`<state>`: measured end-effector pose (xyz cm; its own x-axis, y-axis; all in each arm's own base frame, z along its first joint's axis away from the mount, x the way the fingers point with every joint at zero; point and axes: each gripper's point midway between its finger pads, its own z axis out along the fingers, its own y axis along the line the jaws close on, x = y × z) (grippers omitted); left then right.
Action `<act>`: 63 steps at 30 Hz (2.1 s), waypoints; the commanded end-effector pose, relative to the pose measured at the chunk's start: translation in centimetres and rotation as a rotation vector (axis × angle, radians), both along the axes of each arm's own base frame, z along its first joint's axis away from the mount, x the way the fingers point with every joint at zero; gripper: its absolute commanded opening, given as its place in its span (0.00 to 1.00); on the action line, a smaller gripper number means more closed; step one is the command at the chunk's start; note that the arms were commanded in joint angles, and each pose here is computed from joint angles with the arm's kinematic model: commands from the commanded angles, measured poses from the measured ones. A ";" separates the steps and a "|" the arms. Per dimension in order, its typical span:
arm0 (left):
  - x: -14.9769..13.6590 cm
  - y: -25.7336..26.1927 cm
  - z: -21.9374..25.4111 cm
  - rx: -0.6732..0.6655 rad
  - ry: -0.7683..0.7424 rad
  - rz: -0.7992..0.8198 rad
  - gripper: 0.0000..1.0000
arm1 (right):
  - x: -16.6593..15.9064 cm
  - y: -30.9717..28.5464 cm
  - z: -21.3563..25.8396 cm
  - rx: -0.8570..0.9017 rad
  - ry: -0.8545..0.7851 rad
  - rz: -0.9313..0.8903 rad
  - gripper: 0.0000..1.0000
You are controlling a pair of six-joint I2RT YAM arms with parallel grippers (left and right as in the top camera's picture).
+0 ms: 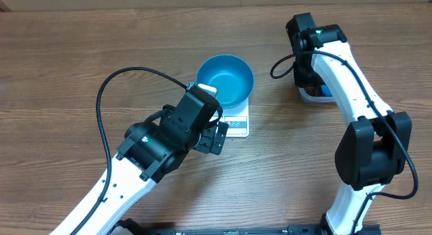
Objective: Scoop item into bowl and weigh 150g on scale
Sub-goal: 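Push the scoop through the red beans with the right gripper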
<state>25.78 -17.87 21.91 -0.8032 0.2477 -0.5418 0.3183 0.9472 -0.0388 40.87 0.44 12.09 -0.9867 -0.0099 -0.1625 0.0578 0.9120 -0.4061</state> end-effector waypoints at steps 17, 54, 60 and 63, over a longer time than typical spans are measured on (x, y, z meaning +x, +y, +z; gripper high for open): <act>0.1 0.2 0.6 -0.017 -0.015 0.008 0.99 | 0.3 -0.4 -1.6 0.323 0.047 -0.040 0.04; 0.1 0.2 0.6 -0.016 -0.015 0.007 1.00 | -1.8 0.7 0.1 0.499 0.108 -0.020 0.04; 0.1 0.1 0.6 -0.016 -0.015 0.007 1.00 | -1.8 1.0 0.2 0.513 0.109 -0.018 0.04; 0.1 0.1 0.6 -0.016 -0.015 0.007 1.00 | -1.6 1.3 0.5 0.534 0.100 -0.015 0.04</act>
